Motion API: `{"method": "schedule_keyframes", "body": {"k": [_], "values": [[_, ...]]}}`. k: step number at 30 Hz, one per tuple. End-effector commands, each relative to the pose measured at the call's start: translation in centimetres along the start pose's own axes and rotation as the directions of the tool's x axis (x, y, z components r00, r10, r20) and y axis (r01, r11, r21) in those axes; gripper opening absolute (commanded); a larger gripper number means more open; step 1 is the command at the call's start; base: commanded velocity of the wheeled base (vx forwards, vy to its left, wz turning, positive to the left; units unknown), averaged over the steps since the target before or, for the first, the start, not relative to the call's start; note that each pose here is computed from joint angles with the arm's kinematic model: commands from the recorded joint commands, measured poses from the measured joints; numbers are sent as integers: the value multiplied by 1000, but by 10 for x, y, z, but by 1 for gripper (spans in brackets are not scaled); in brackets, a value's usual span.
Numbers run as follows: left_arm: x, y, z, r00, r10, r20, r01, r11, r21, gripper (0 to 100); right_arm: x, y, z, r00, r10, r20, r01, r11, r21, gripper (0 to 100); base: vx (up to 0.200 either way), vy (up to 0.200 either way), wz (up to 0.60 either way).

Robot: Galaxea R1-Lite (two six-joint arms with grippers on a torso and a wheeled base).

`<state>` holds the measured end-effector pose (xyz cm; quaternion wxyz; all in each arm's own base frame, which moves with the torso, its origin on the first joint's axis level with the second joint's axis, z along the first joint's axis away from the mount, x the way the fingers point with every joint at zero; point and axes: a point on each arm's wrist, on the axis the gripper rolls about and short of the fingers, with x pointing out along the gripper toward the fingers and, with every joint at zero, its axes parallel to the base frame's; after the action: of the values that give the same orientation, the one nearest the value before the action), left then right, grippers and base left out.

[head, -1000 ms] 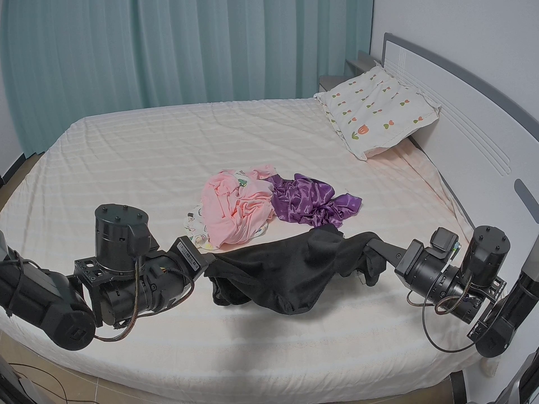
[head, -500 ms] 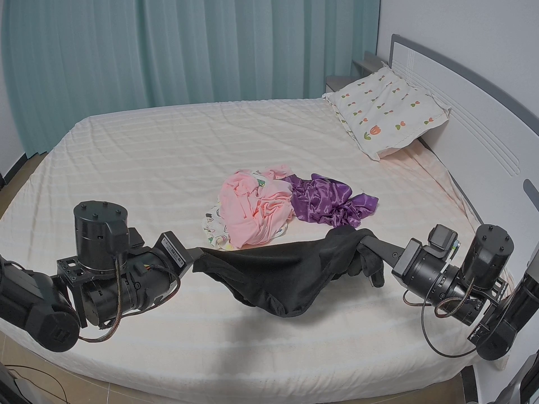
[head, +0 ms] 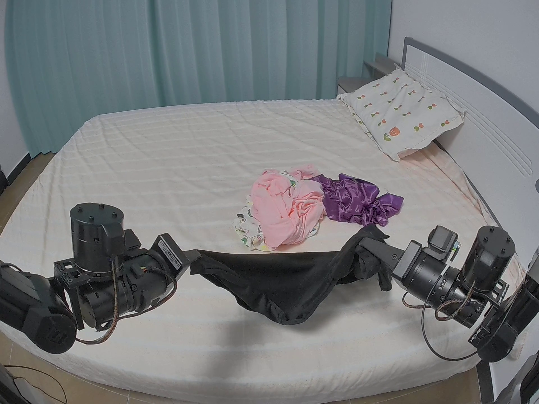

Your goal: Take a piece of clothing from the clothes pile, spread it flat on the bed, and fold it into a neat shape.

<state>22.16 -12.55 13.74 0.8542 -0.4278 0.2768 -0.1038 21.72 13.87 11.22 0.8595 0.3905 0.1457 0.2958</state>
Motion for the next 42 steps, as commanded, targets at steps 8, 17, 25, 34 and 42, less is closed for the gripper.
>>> {"method": "schedule_keyframes", "body": {"k": [8,17,25,34,42], "values": [[1,1,0,1000,7,-2,-7,1000,1,0,0,1,-1,1000,8,-3,-8,1000,-1,0,0,200,0],[1,2,0,1000,11,-2,-11,1000,1,0,1,0,-4,1000,3,-16,-3,1000,1,0,0,200,0],[2,5,-1,1000,22,-7,-22,1000,3,0,2,0,-5,1000,3,-18,-3,1000,1,0,0,200,0],[1,6,2,1000,27,4,-27,1000,0,0,2,0,-5,1000,5,-18,-5,1000,1,0,0,200,0],[1,9,0,999,47,-8,-47,999,2,0,1,-1,-5,1000,2,-19,-2,1000,1,0,0,200,0]]}}
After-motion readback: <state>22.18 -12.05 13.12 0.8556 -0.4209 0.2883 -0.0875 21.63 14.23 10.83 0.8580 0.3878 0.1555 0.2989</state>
